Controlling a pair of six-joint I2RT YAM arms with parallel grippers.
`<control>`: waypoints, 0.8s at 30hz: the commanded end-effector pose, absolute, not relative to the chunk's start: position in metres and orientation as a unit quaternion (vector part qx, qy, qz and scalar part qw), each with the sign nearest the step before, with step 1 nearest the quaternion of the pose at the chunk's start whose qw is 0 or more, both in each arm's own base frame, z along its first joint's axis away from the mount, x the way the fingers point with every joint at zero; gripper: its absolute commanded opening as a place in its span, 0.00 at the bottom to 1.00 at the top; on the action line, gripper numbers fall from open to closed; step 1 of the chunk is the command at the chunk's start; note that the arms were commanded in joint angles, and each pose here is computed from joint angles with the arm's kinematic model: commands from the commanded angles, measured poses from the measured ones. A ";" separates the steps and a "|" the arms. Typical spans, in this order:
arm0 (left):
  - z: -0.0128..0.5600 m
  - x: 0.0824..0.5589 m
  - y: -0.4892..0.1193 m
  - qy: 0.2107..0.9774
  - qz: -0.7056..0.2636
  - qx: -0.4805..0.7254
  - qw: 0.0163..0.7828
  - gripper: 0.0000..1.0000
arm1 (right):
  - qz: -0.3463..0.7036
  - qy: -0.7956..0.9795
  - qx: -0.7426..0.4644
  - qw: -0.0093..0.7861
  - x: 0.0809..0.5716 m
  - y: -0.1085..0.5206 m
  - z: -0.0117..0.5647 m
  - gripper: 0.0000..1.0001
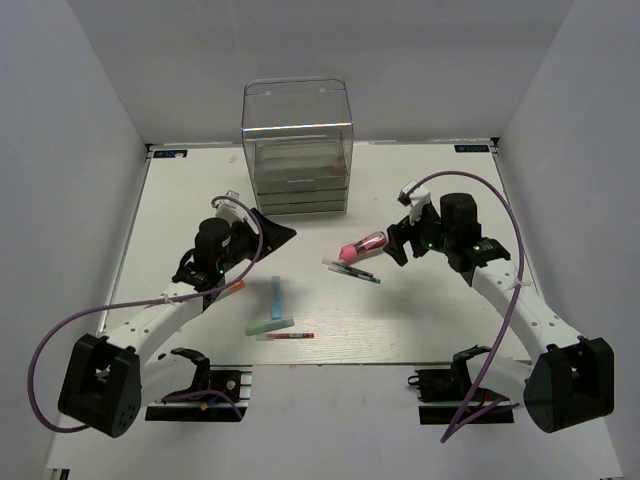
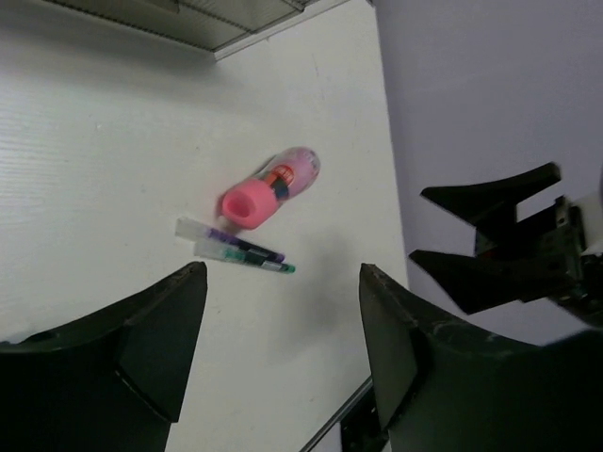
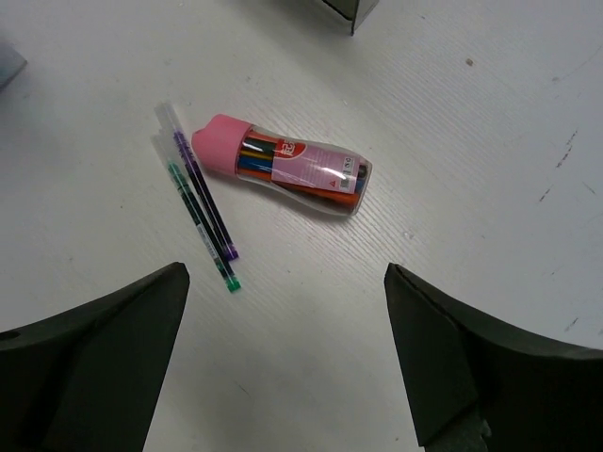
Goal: Sort the stationery into containers
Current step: Open the storage box at the center of the board.
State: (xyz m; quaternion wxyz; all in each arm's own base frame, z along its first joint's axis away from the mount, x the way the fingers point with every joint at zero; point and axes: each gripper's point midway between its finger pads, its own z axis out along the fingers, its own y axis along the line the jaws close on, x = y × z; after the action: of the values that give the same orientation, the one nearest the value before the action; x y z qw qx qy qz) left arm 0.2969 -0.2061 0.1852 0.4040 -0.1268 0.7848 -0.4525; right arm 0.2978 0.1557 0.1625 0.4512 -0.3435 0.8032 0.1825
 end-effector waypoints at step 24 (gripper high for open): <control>0.219 0.432 -0.223 0.632 -0.524 -0.237 0.520 0.53 | 0.211 0.787 -0.301 0.496 0.318 0.159 0.179 0.90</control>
State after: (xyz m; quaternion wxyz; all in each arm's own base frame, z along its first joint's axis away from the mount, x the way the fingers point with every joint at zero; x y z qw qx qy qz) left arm 0.4177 -0.2237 0.1882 0.4832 -0.2372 0.6718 -0.5089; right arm 0.3127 0.1562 0.1711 0.4790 -0.3042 0.7982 0.2025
